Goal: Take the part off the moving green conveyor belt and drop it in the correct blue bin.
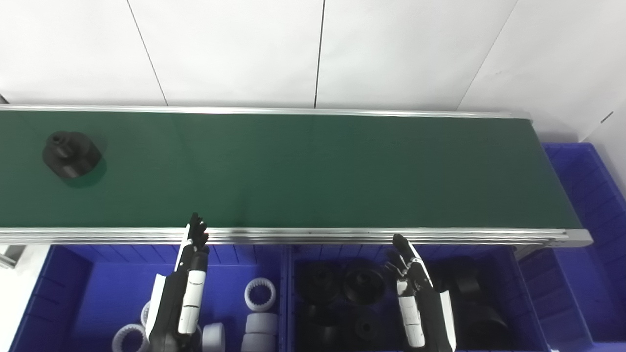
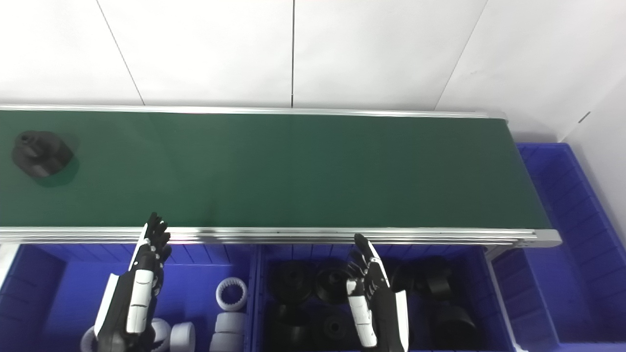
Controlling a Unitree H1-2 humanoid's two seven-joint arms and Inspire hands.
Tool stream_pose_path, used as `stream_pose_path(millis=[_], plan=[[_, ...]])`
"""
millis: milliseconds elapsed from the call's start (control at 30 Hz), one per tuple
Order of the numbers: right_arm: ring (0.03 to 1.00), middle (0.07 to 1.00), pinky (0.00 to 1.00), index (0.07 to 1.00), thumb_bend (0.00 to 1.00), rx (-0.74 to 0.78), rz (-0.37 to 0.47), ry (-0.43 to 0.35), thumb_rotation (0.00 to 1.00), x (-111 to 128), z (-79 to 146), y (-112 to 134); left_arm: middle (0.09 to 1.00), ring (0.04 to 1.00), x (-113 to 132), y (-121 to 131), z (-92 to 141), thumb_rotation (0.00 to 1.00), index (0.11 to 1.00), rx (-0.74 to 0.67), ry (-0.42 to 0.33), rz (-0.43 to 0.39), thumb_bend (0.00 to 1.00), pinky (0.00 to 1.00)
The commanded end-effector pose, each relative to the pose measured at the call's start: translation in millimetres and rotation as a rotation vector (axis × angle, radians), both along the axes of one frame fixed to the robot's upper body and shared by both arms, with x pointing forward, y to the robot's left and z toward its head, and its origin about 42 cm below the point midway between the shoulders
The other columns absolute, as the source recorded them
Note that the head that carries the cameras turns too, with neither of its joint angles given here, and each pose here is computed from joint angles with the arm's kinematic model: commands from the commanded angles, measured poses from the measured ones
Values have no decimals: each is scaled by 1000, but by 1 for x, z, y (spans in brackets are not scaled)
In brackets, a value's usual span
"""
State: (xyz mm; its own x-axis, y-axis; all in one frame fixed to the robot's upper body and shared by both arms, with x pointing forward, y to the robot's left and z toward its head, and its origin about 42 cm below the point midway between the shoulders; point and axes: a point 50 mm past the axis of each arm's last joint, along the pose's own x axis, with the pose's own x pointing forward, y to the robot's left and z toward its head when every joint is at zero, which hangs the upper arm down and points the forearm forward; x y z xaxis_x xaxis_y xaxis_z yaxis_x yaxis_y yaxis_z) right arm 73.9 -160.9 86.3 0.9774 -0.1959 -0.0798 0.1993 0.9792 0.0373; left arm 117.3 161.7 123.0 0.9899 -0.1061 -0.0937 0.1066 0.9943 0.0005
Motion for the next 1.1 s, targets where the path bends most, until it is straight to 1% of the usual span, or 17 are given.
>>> stream_pose_path(millis=[0, 300, 900, 1067], plan=[[896, 930, 843, 894, 693, 25, -2, -57, 902, 7, 14, 6, 1000, 1000, 2, 0, 10, 1000, 1000, 5, -39, 4, 498, 1000], [901, 936, 850, 902, 701, 25, 6, -44, 900, 7, 13, 5, 1000, 1000, 3, 0, 9, 1000, 1000, -4, -31, 4, 482, 1000], [896, 938, 834, 903, 697, 35, -2, -37, 873, 5, 11, 5, 1000, 993, 3, -2, 5, 988, 1000, -20, -26, 7, 512, 1000], [905, 943, 847, 907, 713, 45, 2, -21, 870, 1, 3, 0, 1000, 978, -1, -8, -3, 994, 1000, -3, -15, 21, 505, 992]])
